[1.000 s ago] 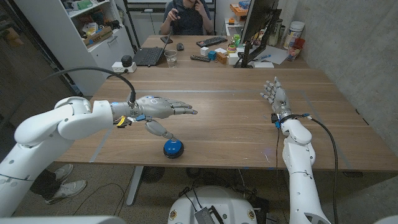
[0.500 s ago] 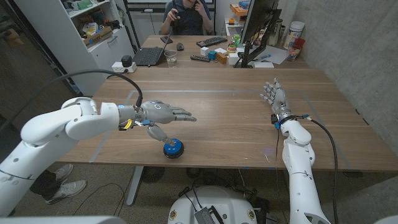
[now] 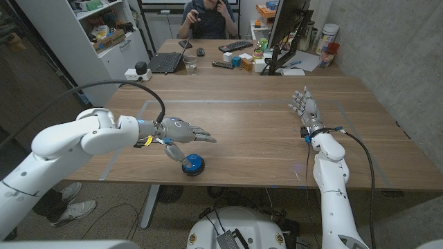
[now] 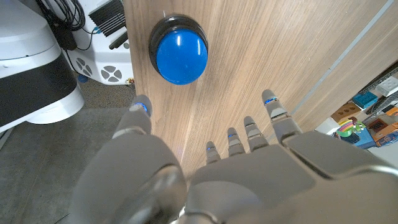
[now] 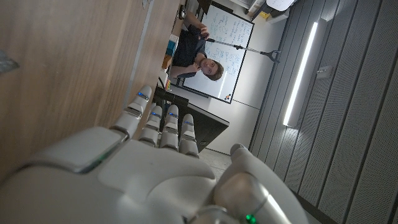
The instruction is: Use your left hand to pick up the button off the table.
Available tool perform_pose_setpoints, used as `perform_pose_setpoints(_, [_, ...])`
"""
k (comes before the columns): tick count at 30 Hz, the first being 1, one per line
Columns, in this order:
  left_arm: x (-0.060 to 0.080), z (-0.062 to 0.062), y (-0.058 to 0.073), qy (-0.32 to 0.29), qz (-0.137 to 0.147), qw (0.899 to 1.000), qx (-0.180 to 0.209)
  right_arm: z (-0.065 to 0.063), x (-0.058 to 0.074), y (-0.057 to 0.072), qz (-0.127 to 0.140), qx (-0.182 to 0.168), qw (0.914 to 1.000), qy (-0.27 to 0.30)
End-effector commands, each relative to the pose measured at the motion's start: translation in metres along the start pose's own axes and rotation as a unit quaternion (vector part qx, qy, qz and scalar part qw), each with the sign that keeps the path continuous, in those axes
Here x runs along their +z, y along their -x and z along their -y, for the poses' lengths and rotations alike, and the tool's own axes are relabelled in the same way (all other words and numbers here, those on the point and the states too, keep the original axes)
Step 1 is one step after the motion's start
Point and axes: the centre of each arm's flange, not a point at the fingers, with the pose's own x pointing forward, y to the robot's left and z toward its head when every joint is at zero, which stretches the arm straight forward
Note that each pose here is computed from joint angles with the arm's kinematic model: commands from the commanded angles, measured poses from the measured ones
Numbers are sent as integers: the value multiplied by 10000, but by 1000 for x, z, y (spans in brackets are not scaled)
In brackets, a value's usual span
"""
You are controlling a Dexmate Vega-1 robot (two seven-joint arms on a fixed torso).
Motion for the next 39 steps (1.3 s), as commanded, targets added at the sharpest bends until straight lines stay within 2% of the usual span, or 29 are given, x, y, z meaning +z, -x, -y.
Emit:
perform_pose_setpoints(1, [1, 11, -14, -150, -10, 9987, -490, 1, -2, -2, -5, -17, 10000, -14])
perform_pose_setpoints(4, [1, 13, -17, -162, 10, 9986, -501, 1, -4, -2, -22, -18, 10000, -27])
perform_pose_setpoints(6, [2, 14, -20, -352, -133, 9977, -567, 2, -6, -2, -46, -27, 10000, -47])
perform_pose_setpoints(12, [2, 18, -25, -341, -103, 9973, -638, 3, -8, -3, -59, -18, 10000, -34])
perform_pose_setpoints(14, [5, 19, -30, -418, -73, 9969, -660, 4, -10, -3, -80, -26, 9999, -58])
perform_pose_setpoints(24, [19, 20, -35, -811, -94, 9932, -835, 10, -17, -4, -79, -72, 9998, -162])
perform_pose_setpoints(30, [26, 22, -35, -1001, -110, 9911, -867, 11, -21, -6, -94, -58, 9997, -228])
perform_pose_setpoints(31, [29, 23, -35, -1224, -194, 9885, -865, 11, -22, -6, -103, -56, 9997, -232])
perform_pose_setpoints(36, [34, 28, -34, -1492, -341, 9847, -837, 10, -24, -9, -127, -41, 9996, -236])
perform_pose_setpoints(39, [34, 31, -33, -1366, -309, 9864, -856, 9, -24, -11, -121, -28, 9997, -230])
